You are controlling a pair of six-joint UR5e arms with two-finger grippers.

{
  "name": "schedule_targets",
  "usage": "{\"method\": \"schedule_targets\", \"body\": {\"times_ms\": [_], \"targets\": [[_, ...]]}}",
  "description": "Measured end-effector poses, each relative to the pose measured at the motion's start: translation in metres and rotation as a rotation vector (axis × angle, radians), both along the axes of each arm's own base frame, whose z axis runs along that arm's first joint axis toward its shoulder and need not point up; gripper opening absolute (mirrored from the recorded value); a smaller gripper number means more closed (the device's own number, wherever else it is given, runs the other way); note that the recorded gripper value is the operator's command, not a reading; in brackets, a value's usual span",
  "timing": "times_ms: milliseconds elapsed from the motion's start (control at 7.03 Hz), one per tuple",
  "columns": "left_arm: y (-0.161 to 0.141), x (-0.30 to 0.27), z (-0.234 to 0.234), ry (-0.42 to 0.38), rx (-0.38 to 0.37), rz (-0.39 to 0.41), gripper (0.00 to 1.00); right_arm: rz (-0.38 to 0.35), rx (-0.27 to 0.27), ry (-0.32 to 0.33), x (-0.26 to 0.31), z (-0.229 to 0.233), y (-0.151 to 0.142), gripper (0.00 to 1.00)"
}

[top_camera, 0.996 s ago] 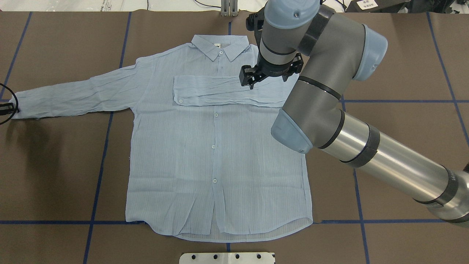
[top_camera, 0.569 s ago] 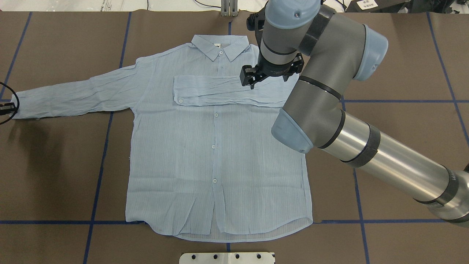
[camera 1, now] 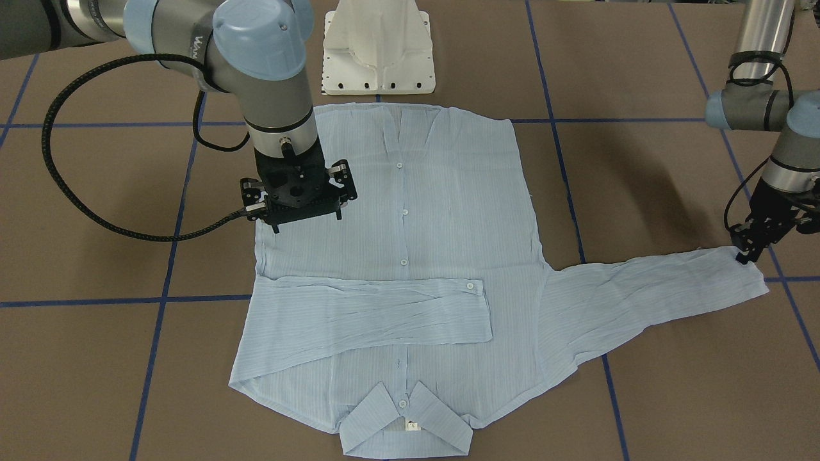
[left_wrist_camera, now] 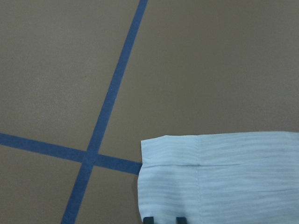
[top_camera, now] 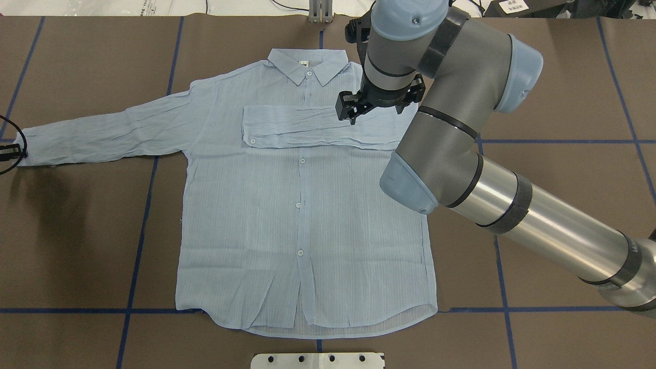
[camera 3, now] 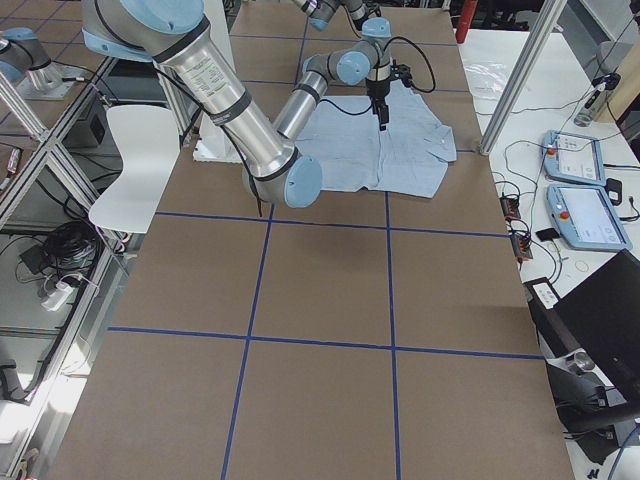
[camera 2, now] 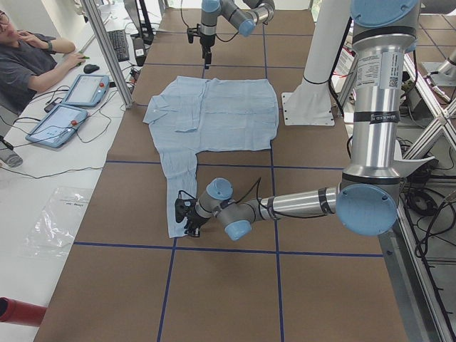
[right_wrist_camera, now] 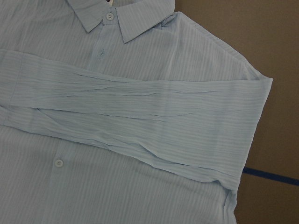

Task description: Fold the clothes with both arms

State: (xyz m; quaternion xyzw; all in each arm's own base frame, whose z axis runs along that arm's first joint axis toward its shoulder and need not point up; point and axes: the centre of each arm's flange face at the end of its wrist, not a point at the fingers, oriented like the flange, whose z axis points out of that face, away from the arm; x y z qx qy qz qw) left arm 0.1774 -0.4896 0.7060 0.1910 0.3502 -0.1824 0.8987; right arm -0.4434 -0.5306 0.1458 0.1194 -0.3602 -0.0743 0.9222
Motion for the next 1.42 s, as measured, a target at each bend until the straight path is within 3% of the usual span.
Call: {"method": "schedule_targets", "body": {"times_ms": [569,854,1138,1423], "targets": [[0.0002,0.0003,0.0015,-0.008,0.004,0.009,0.47,0.001,-0.001,0.001,0.0001,0.0006,0.0000,1.00],[0.0001,0.0008,0.0016,-0.008,0.003,0.010,0.29,0.000,-0.001,0.001,0.0001,0.0010,0.0000,1.00],[0.0002,0.0010,0.0019,-0.009,-0.001,0.011,0.00,0.001,-0.001,0.002,0.0004,0.0017,-0.0002,1.00],[-0.0005,0.0015,-0.0007,-0.007,0.002,0.012,0.00,0.001,-0.002,0.002,0.0010,0.0033,-0.0007,1.00]]}}
